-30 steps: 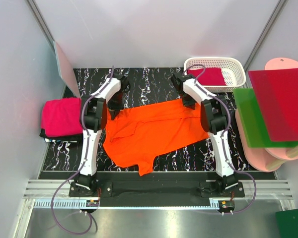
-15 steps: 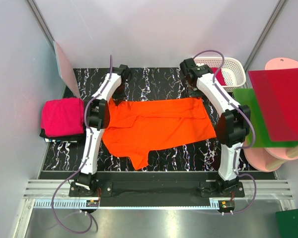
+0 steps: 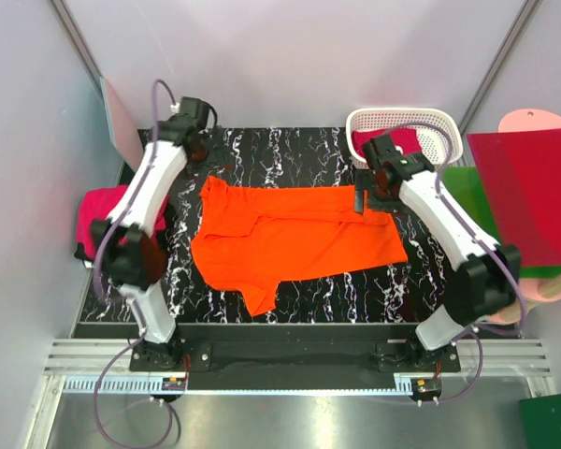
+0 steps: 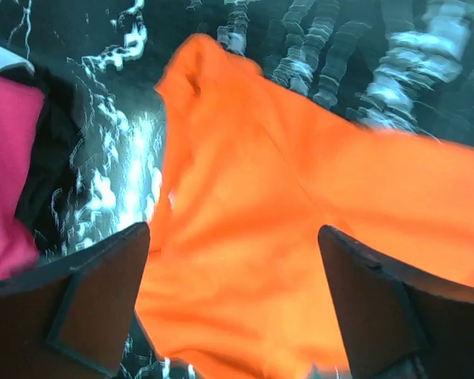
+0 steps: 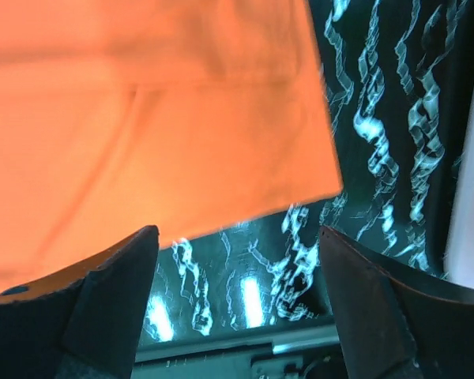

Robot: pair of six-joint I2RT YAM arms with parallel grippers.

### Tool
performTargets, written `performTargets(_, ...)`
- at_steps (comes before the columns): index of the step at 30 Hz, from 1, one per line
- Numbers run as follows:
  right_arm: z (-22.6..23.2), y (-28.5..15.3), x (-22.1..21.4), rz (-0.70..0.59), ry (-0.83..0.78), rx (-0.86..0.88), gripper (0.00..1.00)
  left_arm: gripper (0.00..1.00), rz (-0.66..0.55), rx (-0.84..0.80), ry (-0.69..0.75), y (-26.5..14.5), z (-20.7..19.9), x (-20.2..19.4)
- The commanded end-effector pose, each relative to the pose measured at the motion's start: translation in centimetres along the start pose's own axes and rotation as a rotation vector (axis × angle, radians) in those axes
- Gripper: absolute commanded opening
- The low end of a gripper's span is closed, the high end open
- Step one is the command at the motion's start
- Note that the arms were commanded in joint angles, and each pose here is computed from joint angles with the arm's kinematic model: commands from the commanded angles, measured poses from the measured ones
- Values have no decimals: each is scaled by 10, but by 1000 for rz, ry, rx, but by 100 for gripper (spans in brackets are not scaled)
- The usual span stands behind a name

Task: Fold and stack the t-shirts
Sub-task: Fold the flattened tshirt in 1/3 of the way

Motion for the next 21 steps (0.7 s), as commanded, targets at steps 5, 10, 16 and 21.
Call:
performTargets(5, -25, -11, -69, 115, 109, 132, 88, 83, 108, -321, 42, -82, -4, -123)
performTargets(10, -33, -12, -90, 138, 149, 158, 88, 53, 355, -367, 28, -68, -9, -211)
performTargets(16, -39, -8, -105, 166, 166, 149, 88, 60, 551, -454, -2, -53, -12, -275)
performTargets(21, -41, -8, -115, 185, 192, 170, 87, 59, 508, -496, 20, -65, -21, -269)
Point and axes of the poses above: each gripper's point midway between its finger pads, its own y axis out along the fingers, its own z axis along the line the jaws close on, x = y × z, the point moved 10 cm from there along -y, back along the fingers, and after that the axes turned 8 degrees about y, right-handed, at the moved point
